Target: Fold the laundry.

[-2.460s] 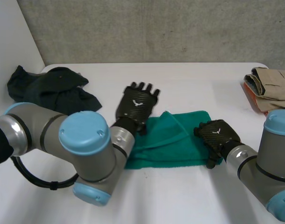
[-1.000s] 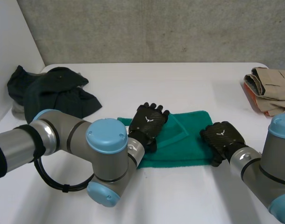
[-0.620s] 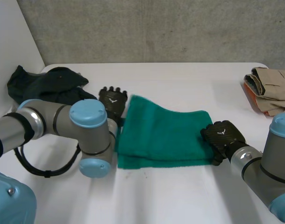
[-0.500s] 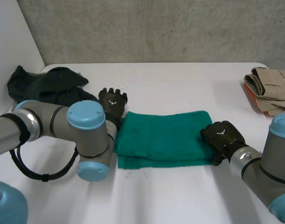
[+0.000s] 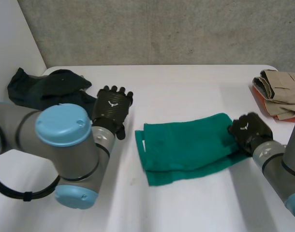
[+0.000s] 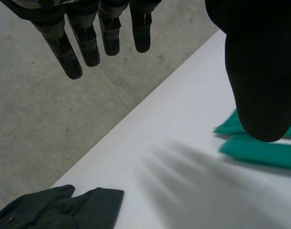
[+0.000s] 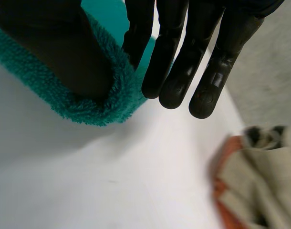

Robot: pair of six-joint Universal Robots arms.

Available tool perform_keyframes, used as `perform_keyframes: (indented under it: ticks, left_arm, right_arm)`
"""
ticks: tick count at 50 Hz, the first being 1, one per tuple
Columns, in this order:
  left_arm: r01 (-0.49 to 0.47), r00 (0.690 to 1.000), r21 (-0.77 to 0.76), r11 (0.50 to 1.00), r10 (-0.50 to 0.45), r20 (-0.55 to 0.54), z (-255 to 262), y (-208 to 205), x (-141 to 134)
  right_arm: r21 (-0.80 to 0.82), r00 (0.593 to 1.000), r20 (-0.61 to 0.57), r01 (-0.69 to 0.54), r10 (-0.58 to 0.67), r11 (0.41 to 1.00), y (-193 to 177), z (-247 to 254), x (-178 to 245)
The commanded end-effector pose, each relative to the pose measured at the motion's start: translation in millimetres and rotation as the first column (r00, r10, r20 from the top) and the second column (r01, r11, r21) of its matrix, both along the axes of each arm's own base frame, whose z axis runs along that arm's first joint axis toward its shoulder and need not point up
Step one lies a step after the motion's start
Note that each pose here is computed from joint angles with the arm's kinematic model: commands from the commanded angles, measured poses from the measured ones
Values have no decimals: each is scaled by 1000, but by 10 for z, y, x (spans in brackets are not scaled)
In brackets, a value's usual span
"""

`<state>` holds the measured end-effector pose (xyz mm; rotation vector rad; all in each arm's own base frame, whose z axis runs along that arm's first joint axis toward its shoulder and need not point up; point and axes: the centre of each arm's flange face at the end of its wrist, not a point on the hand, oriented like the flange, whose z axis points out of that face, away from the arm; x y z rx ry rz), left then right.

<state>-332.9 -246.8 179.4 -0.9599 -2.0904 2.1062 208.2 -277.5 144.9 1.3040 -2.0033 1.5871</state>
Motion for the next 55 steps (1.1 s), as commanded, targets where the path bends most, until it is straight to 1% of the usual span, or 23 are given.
perform_keyframes:
  ticks: [1,2,5,6,9,12,16,17,20,21,24,25,28,29,31,32,35,36,39,40,46,52,55]
  left_arm:
    - [-32,995,15,999,33,-91,193,42,172]
    - [-40,994,14,999,41,-103,219,35,192]
    - [-49,992,15,999,51,-112,242,24,222]
    - [-56,992,18,998,57,-115,243,16,239]
    - [-58,991,25,998,60,-123,244,23,246]
    - [-55,989,32,998,59,-132,241,31,238]
    - [-42,986,34,999,47,-163,274,50,192]
    - [-34,983,31,999,39,-182,304,60,164]
    - [-12,977,20,1000,16,-213,374,94,86]
    - [5,971,10,1000,-3,-238,436,121,19]
    - [41,962,1,999,-39,-271,498,191,-104]
    - [60,956,0,998,-57,-288,524,231,-166]
    - [86,952,11,996,-79,-294,488,278,-266]
    - [106,952,25,994,-94,-293,445,321,-337]
    - [126,953,43,991,-109,-282,393,374,-401]
    - [134,954,55,989,-114,-277,359,400,-429]
    - [153,964,107,982,-125,-233,180,469,-510]
    - [148,971,138,979,-117,-209,77,466,-519]
    - [131,981,187,974,-101,-164,-71,462,-504]
    - [109,987,215,970,-80,-137,-150,458,-479]
    - [47,998,280,959,-34,-52,-350,450,-377]
    - [24,1000,325,945,-18,-19,-442,421,-288]
    - [34,999,322,946,-28,-24,-415,434,-301]
  right_arm:
    - [-244,972,-95,-231,214,942,156,351,563]
    - [-294,945,-86,-328,317,898,327,410,815]
    - [-329,878,-69,-468,473,821,633,381,1137]
    - [-318,824,-70,-553,562,770,819,248,1295]
    - [-252,736,-68,-666,673,702,1148,-60,1461]
    - [-224,727,-66,-679,684,700,1233,-145,1467]
    - [-203,780,2,-612,626,764,1173,-116,1426]
    - [-206,812,89,-551,576,808,1088,-12,1412]
    - [-211,840,284,-416,462,885,832,312,1257]
    - [-193,830,409,-328,380,925,662,514,1104]
    - [-125,764,598,-210,242,970,441,782,850]
    - [-58,712,683,-170,163,984,328,865,732]
    - [78,654,754,-183,62,980,264,845,672]
    - [150,637,771,-206,16,967,213,819,651]
    - [208,641,767,-234,-10,950,182,753,667]
    - [267,657,753,-248,-40,931,139,652,685]
    - [335,687,723,-254,-75,907,82,536,706]
    - [371,712,696,-246,-92,895,43,468,717]
    - [418,753,650,-236,-107,877,-13,341,744]
    - [445,775,622,-232,-112,865,-48,246,757]
    - [512,835,535,-198,-130,836,-100,-34,782]
    - [469,892,438,-123,-110,874,-168,-99,724]
    - [433,897,430,-105,-102,895,-185,-7,706]
